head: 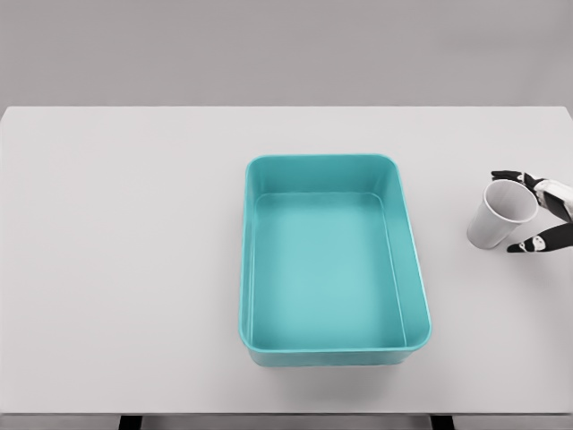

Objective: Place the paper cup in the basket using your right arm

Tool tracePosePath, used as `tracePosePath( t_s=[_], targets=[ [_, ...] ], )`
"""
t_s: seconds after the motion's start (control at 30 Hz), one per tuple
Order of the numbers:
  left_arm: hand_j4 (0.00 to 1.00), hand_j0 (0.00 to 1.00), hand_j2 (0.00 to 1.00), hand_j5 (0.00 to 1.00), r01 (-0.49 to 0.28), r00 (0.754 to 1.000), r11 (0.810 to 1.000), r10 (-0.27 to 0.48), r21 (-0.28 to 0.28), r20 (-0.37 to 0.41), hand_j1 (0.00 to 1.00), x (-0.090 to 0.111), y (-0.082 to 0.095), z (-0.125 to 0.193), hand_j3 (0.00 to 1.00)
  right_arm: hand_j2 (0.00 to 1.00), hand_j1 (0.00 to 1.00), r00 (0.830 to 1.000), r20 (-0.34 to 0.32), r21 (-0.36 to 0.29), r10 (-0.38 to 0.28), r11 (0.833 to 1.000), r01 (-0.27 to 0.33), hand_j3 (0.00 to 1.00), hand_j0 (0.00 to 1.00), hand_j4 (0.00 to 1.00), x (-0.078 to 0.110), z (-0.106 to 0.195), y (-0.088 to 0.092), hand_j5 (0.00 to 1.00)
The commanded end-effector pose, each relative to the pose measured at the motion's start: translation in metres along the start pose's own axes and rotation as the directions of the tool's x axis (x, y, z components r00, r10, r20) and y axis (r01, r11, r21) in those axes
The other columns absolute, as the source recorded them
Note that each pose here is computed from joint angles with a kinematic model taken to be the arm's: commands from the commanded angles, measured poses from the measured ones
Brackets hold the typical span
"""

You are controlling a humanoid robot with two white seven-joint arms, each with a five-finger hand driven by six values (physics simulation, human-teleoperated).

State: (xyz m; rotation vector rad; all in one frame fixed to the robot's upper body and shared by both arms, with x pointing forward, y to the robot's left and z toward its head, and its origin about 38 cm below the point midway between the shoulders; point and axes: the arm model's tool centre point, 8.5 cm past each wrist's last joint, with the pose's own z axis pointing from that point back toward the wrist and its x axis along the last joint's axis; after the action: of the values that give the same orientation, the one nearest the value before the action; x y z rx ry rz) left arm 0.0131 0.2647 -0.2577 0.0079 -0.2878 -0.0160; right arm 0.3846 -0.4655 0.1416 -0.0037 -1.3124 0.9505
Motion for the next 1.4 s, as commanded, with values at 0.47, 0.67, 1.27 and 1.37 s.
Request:
tracePosePath(
  t_s=[0.47,0.67,1.27,1.37],
  targets=[
    [1.00,1.00,1.00,1.00,-0.001,1.000,1.000,0.001,0.000,0.000,1.00,0.000,0.000,0.000,1.00,1.00,1.00,0.998,0.056,0.026,0.025,0.999,-0.027,1.00,1.00,1.00,0.021,-0.008,0.005,1.00],
    [1.00,1.00,1.00,1.00,-0.001,1.000,1.000,0.001,0.000,0.000,1.00,0.000,0.000,0.000,1.00,0.88,0.88,0.998,0.051,0.027,0.022,0.999,-0.023,0.88,0.88,0.88,0.021,-0.008,0.005,0.88],
    [1.00,1.00,1.00,1.00,-0.001,1.000,1.000,0.001,0.000,0.000,1.00,0.000,0.000,0.000,1.00,0.69,0.69,0.989,0.142,-0.013,0.034,0.999,-0.032,0.69,0.69,0.69,0.049,-0.008,-0.009,0.69],
    [1.00,1.00,1.00,1.00,-0.001,1.000,1.000,0.001,0.000,0.000,1.00,0.000,0.000,0.000,1.00,0.71,0.71,0.984,0.173,-0.032,0.046,0.999,-0.041,0.71,0.71,0.71,0.061,-0.006,-0.015,0.71]
  ],
)
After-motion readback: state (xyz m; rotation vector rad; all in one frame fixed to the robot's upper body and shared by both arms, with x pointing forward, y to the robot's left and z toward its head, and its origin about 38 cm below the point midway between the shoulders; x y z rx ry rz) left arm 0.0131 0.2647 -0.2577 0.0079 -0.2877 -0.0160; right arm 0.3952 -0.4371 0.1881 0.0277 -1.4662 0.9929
